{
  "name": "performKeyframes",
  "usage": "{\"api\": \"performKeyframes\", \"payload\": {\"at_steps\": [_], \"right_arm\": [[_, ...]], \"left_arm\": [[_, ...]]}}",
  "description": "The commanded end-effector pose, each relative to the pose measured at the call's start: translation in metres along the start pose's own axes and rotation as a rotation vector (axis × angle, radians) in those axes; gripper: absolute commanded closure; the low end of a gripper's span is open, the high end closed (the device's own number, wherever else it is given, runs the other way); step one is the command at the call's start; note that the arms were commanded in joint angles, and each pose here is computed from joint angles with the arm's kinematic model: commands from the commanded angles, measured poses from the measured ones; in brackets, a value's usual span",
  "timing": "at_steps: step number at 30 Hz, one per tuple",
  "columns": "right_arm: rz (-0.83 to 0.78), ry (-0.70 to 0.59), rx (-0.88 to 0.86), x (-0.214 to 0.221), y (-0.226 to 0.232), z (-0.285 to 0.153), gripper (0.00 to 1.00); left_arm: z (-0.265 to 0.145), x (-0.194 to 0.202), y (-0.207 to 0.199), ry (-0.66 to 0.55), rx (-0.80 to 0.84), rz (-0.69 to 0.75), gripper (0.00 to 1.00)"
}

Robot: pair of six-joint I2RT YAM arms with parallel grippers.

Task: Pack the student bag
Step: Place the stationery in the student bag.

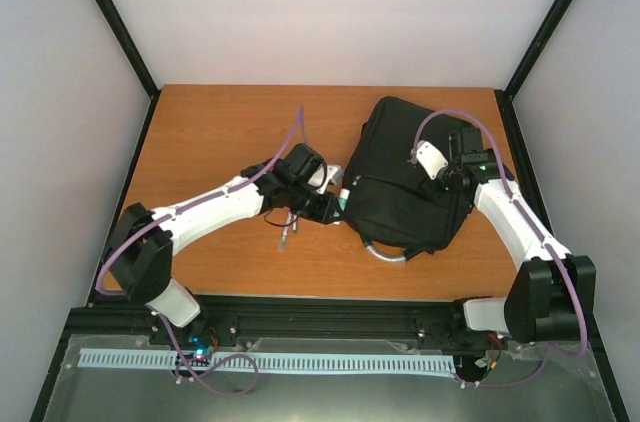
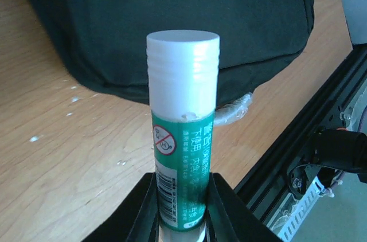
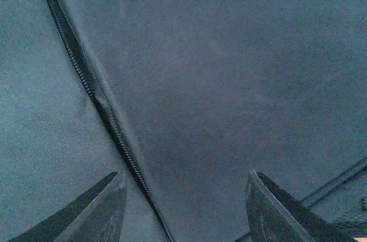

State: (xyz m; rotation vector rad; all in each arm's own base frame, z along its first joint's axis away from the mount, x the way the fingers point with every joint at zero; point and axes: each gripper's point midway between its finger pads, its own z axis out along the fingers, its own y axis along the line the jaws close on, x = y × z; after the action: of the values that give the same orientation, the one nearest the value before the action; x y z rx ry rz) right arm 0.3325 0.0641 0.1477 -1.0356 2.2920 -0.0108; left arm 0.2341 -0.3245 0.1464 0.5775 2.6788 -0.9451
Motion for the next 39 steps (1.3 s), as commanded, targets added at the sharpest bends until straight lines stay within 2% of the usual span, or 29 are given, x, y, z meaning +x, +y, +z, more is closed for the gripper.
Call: {"api": "performKeyframes", "payload": {"at_steps": [1,6,12,15,18,22,24,30,39], "right_arm": [[-0.044,0.064,-0.016,0.013,0.009,0.018,0.43],[-0.037,0.067,-0.044,0.016,0.016,0.026,0.41],[-0.041,0.106,0.004,0.024,0.007,0.039,0.41],[-0.032,0.129,0.017,0.028,0.003,0.047,0.44],[-0.011,0.14,0.057,0.028,-0.005,0.052,0.52],[0.012,0.104,0.097,0.016,-0.015,0.043,0.79],[0.02,0.071,0.107,0.007,-0.017,0.034,0.88],[0.04,0.008,0.102,-0.01,-0.016,0.009,0.96],[0.08,-0.047,0.013,-0.021,0.001,-0.004,0.97]], "left_arm": [[0.019,-0.006,-0.032,-0.01,0.124,0.048,0.87],[0.04,0.002,-0.038,0.034,0.15,0.043,0.87],[0.058,0.008,-0.044,0.073,0.164,0.036,0.87],[0.064,0.007,-0.048,0.085,0.175,0.036,0.87],[0.068,0.004,-0.054,0.1,0.202,0.043,0.87],[0.077,-0.006,-0.061,0.128,0.21,0.063,0.86],[0.084,-0.011,-0.065,0.143,0.224,0.066,0.87],[0.099,-0.035,-0.079,0.162,0.243,0.084,0.86],[0.127,-0.048,-0.08,0.201,0.258,0.066,0.87]]}}
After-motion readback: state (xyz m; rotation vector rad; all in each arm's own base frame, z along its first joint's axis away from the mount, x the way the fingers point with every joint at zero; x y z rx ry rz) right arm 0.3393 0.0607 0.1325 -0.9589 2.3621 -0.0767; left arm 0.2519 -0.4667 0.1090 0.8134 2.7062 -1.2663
